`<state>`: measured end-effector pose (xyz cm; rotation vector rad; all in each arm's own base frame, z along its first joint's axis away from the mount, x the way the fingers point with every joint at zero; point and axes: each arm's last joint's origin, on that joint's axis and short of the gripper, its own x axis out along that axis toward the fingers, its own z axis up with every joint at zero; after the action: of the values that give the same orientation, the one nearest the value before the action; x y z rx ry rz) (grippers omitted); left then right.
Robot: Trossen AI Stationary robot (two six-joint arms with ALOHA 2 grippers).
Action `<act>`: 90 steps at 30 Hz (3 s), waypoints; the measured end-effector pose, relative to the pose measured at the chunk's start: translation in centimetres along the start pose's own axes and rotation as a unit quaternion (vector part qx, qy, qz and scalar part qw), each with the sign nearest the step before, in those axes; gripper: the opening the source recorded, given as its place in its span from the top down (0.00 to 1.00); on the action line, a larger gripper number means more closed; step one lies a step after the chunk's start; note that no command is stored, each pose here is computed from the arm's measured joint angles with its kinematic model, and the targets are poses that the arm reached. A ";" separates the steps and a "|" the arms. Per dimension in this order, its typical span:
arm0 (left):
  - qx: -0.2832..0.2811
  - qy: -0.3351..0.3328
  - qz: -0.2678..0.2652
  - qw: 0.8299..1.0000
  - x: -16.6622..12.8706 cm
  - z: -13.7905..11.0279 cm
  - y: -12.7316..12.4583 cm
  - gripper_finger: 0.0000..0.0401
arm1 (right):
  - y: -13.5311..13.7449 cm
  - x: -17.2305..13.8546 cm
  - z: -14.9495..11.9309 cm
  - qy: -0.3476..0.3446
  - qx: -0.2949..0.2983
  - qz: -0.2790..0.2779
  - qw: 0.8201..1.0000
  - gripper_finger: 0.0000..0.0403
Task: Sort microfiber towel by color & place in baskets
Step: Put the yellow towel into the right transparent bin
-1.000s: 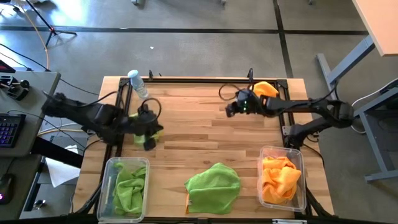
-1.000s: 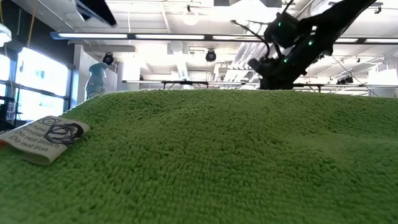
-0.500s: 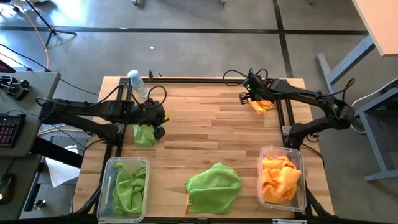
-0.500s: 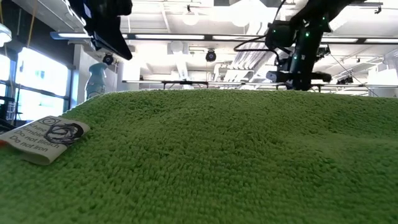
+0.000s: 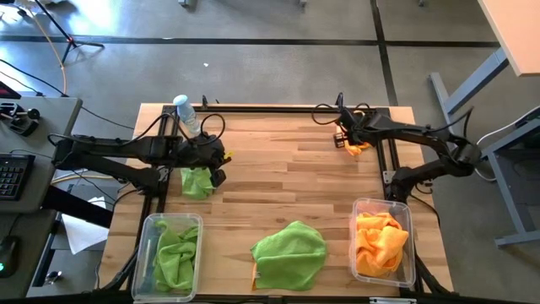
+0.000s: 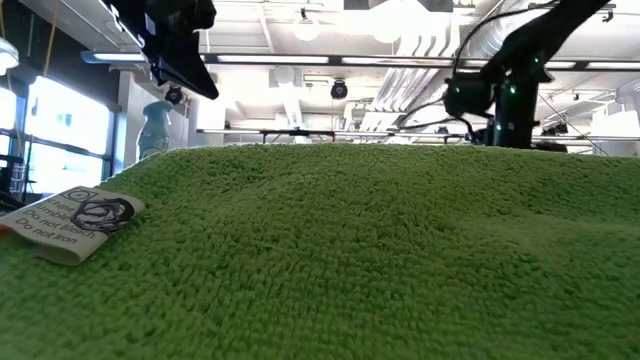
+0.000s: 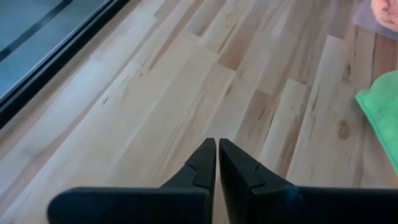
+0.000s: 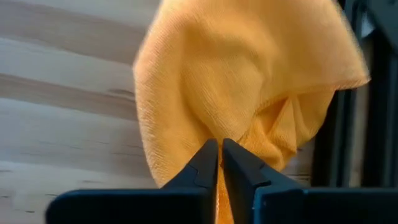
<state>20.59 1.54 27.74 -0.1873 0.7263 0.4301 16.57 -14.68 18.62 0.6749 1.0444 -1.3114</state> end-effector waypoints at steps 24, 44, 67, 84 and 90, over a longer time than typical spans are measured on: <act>0.023 0.002 -0.003 1.000 0.0 0.0 0.0 0.98 | -2.4 5.6 -2.7 -0.021 0.064 0.022 0.997 0.66; 0.121 0.004 0.013 0.993 -4.2 -1.6 1.9 0.98 | 3.9 -9.5 -2.7 -0.103 0.082 0.164 0.978 0.99; 0.113 -0.071 -0.048 0.990 -6.3 -5.7 3.6 0.98 | 9.3 -22.7 -2.7 -0.188 0.080 0.110 0.973 1.00; 0.113 -0.071 -0.048 0.990 -6.3 -5.7 3.6 0.98 | 10.2 -20.6 -1.0 -0.174 0.123 0.072 0.974 0.97; 0.125 -0.075 -0.037 0.989 -6.3 -5.7 3.7 0.98 | 10.2 -20.6 -1.0 -0.173 0.121 0.072 0.975 0.83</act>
<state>11.32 1.09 27.80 0.0537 0.6161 0.2770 27.54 -2.94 35.11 0.6598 0.5492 -1.3808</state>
